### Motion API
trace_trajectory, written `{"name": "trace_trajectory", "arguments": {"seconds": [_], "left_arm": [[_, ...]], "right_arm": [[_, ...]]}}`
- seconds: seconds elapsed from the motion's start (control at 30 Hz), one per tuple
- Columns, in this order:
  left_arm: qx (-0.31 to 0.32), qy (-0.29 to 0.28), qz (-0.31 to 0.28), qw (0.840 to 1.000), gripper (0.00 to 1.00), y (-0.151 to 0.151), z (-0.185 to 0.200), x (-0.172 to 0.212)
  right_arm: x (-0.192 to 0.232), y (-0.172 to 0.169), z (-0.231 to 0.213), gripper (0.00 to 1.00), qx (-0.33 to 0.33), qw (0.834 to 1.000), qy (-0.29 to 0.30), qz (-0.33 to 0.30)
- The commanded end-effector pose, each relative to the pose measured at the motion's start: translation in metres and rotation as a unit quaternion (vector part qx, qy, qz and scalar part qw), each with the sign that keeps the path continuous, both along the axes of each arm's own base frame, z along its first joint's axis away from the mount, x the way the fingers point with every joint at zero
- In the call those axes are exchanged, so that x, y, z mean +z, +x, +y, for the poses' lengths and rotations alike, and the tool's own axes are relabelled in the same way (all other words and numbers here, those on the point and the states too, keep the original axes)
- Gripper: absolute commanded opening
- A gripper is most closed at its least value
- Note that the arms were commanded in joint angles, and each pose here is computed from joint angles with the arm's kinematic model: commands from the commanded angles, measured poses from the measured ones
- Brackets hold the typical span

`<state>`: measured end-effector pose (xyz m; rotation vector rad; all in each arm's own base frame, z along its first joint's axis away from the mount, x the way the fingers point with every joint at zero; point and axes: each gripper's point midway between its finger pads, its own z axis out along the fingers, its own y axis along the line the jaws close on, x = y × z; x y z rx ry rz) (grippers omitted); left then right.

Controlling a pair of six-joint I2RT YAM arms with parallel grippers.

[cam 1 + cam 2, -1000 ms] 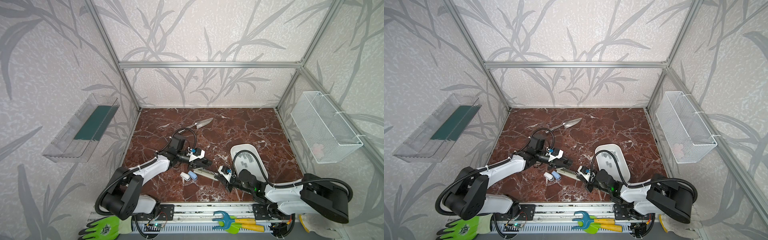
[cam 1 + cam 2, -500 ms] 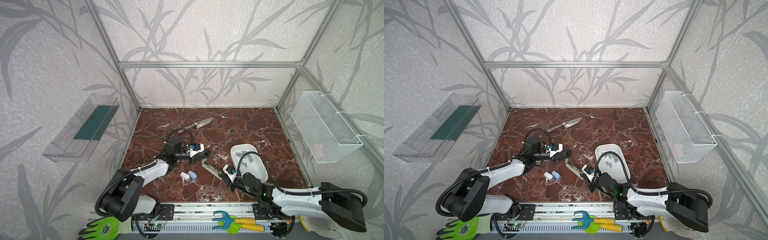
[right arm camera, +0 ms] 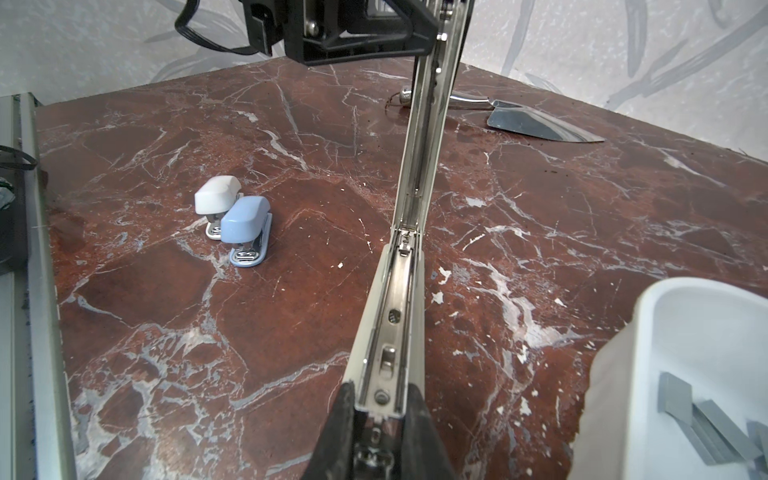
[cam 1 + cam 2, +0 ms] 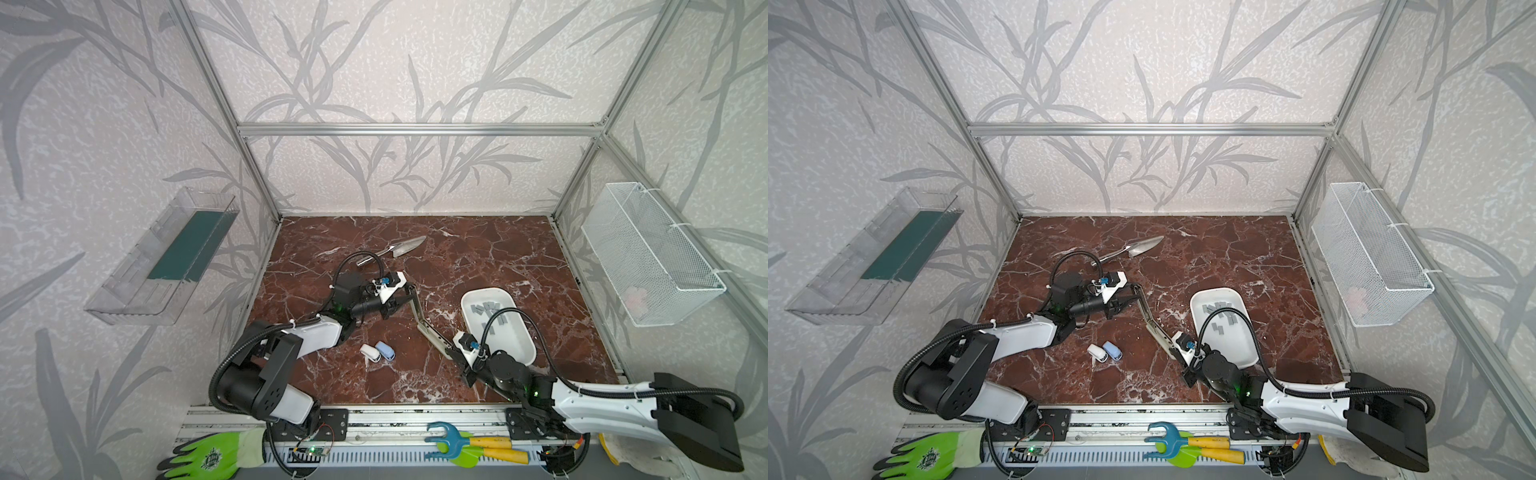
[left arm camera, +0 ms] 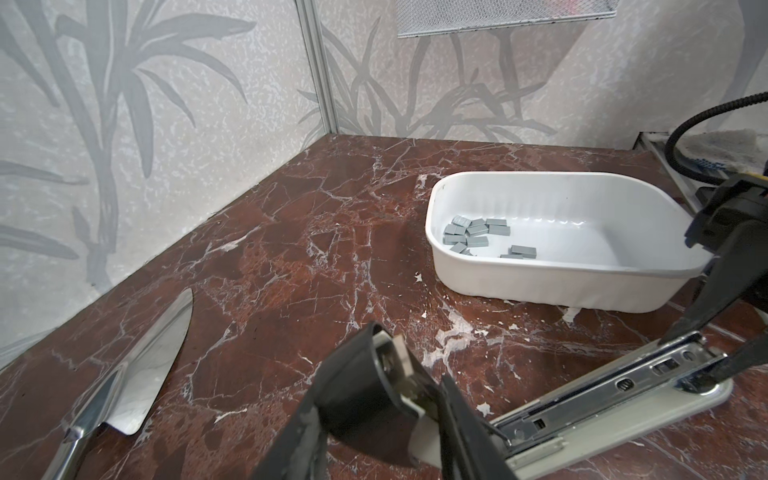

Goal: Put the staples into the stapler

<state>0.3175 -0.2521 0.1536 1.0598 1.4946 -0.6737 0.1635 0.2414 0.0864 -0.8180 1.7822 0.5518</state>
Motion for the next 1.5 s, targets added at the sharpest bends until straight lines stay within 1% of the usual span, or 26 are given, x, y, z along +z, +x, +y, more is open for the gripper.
{"name": "trace_trajectory", "arguments": {"seconds": [0.0,0.13,0.33,0.43,0.5,0.6,0.77,0.83,0.93,1.0,1.13,1.23,1.3,1.33,1.4,1.47], "left_arm": [[0.122,0.019,-0.098,0.988,0.41,0.052,0.029,0.025],[0.145,0.035,-0.08,0.986,0.41,0.064,0.035,0.013],[0.191,0.07,-0.065,0.977,0.42,0.083,0.047,-0.001],[0.196,0.076,-0.067,0.975,0.43,0.086,0.048,-0.003],[0.188,0.076,-0.07,0.977,0.43,0.085,0.046,0.0],[0.154,0.063,-0.084,0.983,0.43,0.074,0.038,0.013],[0.048,0.041,-0.098,0.993,0.44,0.036,0.015,0.046],[-0.001,0.038,-0.11,0.993,0.44,0.019,0.008,0.058],[-0.072,0.035,-0.139,0.987,0.44,-0.005,-0.002,0.072],[-0.1,0.028,-0.144,0.984,0.43,-0.013,-0.007,0.077],[-0.138,0.002,-0.116,0.984,0.43,-0.029,-0.013,0.079],[-0.163,-0.009,-0.122,0.979,0.43,-0.048,-0.014,0.072],[-0.162,-0.013,-0.122,0.979,0.43,-0.058,-0.013,0.065],[-0.16,-0.013,-0.118,0.98,0.43,-0.062,-0.012,0.061],[-0.148,-0.013,-0.106,0.983,0.42,-0.07,-0.009,0.049],[-0.127,-0.02,-0.087,0.988,0.43,-0.073,-0.005,0.038]], "right_arm": [[-0.008,-0.026,0.01,0.0,0.068,0.998,-0.005,0.011],[-0.009,-0.025,0.007,0.0,0.062,0.998,-0.003,0.014],[-0.007,-0.026,0.005,0.0,0.058,0.998,0.006,0.015],[-0.005,-0.027,0.005,0.0,0.059,0.998,0.013,0.019],[-0.005,-0.026,0.004,0.0,0.054,0.998,0.015,0.022],[-0.006,-0.022,0.004,0.0,0.041,0.999,0.011,0.028],[-0.012,-0.011,0.014,0.0,0.017,0.999,0.004,0.046],[-0.016,-0.004,0.018,0.0,-0.002,0.999,-0.002,0.051],[-0.025,0.013,0.021,0.0,-0.055,0.997,-0.018,0.059],[-0.03,0.023,0.021,0.0,-0.087,0.994,-0.027,0.066],[-0.029,0.029,0.024,0.0,-0.098,0.993,-0.021,0.065],[-0.036,0.037,0.021,0.01,-0.103,0.991,-0.025,0.081],[-0.045,0.04,0.021,0.01,-0.1,0.99,-0.028,0.093],[-0.044,0.042,0.024,0.01,-0.097,0.991,-0.019,0.093],[-0.05,0.043,0.026,0.05,-0.094,0.991,-0.028,0.095],[-0.056,0.045,0.027,0.08,-0.099,0.99,-0.034,0.095]]}}
